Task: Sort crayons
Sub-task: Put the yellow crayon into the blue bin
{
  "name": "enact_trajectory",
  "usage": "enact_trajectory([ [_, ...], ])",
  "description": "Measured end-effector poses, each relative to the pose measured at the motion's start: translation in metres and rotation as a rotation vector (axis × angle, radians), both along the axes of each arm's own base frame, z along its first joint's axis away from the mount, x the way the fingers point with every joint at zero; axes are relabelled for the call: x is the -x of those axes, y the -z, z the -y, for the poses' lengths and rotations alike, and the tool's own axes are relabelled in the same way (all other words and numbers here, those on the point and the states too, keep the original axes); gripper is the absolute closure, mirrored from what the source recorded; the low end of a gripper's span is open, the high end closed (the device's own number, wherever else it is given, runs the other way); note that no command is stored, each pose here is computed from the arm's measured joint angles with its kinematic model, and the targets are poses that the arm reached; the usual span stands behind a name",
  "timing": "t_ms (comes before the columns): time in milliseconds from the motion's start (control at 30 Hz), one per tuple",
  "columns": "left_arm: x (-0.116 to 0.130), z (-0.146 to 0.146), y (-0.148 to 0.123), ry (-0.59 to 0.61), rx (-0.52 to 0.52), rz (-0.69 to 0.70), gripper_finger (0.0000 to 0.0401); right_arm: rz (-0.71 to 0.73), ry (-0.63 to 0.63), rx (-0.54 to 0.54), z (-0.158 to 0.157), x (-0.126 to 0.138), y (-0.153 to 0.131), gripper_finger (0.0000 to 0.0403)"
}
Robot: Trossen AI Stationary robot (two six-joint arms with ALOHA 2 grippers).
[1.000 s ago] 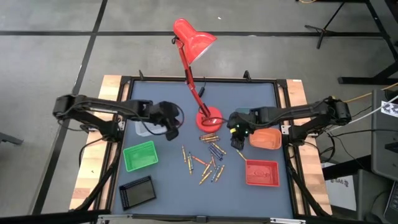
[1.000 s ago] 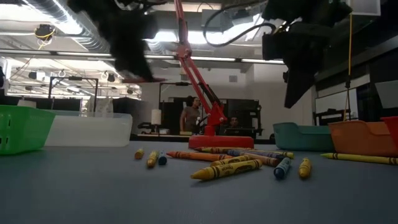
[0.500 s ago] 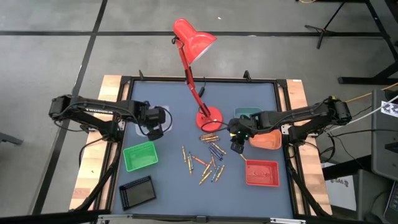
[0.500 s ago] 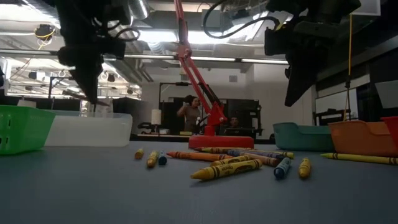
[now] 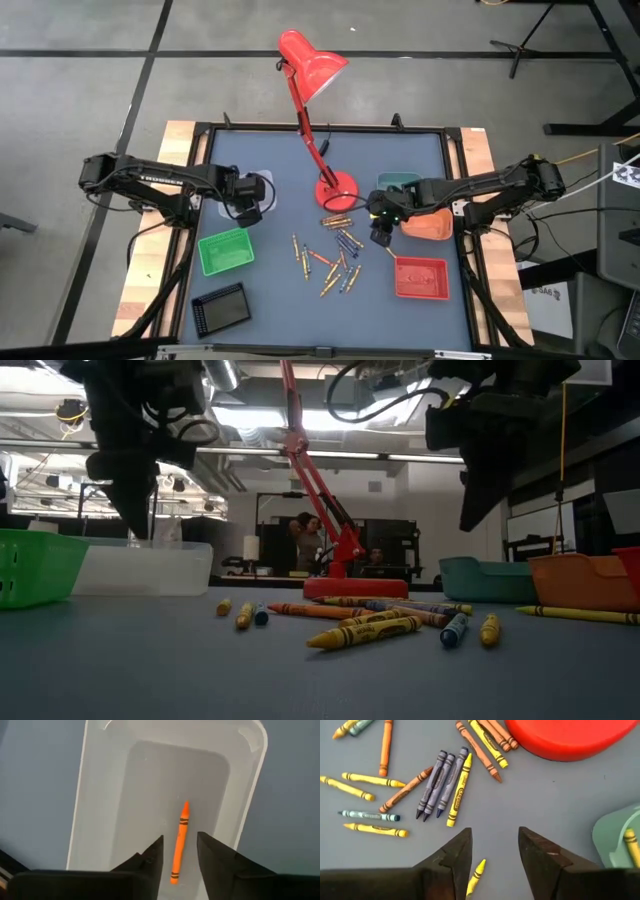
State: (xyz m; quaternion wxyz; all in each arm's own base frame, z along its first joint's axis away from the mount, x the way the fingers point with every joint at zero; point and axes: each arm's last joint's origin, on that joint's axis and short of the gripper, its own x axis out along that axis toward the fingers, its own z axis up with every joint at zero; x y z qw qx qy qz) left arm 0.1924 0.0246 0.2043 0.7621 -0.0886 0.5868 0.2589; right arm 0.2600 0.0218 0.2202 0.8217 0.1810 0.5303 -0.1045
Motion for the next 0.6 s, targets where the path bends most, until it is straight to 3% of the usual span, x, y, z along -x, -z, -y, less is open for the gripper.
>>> enact_trajectory([
  [367, -0.014, -0.001, -0.004, -0.002, -0.012, 0.151, 0.0276, -0.089, 0.188, -0.07, 0.0, 0.002, 0.009, 0.0244],
  [600, -0.016, -0.001, -0.005, -0.001, -0.013, 0.181, 0.0284, -0.196, 0.183, -0.105, -0.002, -0.003, 0.028, 0.0244],
])
